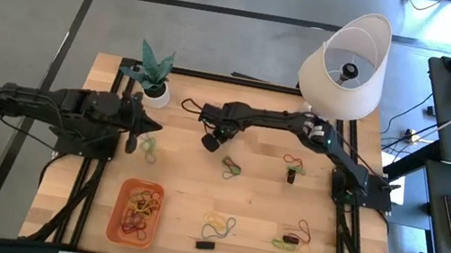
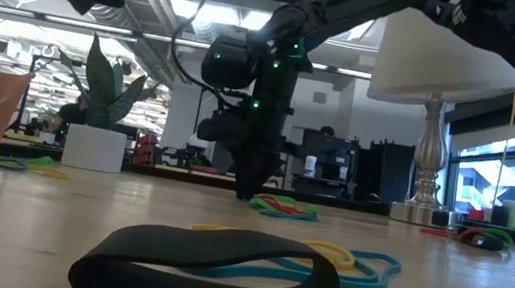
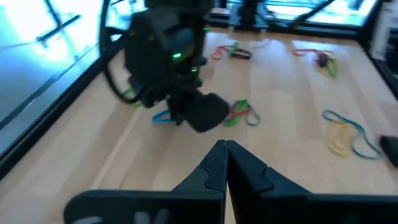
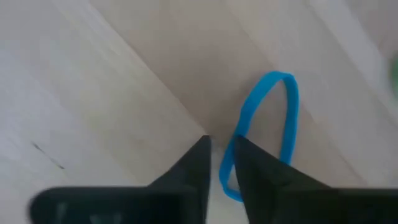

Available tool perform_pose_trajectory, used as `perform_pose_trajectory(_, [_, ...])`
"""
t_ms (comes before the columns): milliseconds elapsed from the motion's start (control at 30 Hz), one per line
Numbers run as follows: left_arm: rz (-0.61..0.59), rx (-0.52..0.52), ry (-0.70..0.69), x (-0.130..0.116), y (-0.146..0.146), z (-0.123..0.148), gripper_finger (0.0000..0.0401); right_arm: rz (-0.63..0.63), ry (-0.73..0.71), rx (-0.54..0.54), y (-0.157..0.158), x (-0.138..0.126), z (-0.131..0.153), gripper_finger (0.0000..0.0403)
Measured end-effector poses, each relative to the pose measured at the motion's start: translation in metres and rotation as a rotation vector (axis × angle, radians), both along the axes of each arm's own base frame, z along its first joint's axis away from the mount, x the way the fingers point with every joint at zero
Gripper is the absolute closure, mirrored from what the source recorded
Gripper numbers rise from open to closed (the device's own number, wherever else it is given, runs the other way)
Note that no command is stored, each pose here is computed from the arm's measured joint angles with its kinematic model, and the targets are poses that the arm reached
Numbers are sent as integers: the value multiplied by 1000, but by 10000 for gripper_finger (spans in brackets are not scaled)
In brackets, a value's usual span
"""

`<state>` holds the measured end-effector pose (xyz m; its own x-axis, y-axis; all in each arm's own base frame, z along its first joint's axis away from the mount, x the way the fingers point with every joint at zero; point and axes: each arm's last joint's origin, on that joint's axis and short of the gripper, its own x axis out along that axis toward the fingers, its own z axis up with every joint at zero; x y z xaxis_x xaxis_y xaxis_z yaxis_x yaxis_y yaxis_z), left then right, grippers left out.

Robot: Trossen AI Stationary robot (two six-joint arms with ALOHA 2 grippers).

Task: Pick and place rubber bands into bin
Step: Put the blue rubber band into the orange bin

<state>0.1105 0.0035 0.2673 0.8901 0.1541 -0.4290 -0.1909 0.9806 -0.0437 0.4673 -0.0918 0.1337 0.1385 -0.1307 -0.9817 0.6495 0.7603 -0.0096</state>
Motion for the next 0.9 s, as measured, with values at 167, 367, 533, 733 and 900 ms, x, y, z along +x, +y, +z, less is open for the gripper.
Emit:
perform_pose_trajectory(167, [-44,-67,19,7,-6,-3,399,68,31,-70,16,0,2,394])
perform_pose_trajectory(367, [-116,-127,76,16,-17,-8,399,175,50,-70,53,-5,26,399])
perform_pose_trajectory(533, [-101,-206,103,20,-23,-12,399,265,19,-106,90,-16,65,400])
perform_pose_trajectory(733, [-53,-259,113,22,-24,-14,399,399,-73,-148,137,-30,108,401])
perform_pose_trajectory(900, [-23,-311,109,22,-24,-14,399,384,-60,-298,141,-34,114,392])
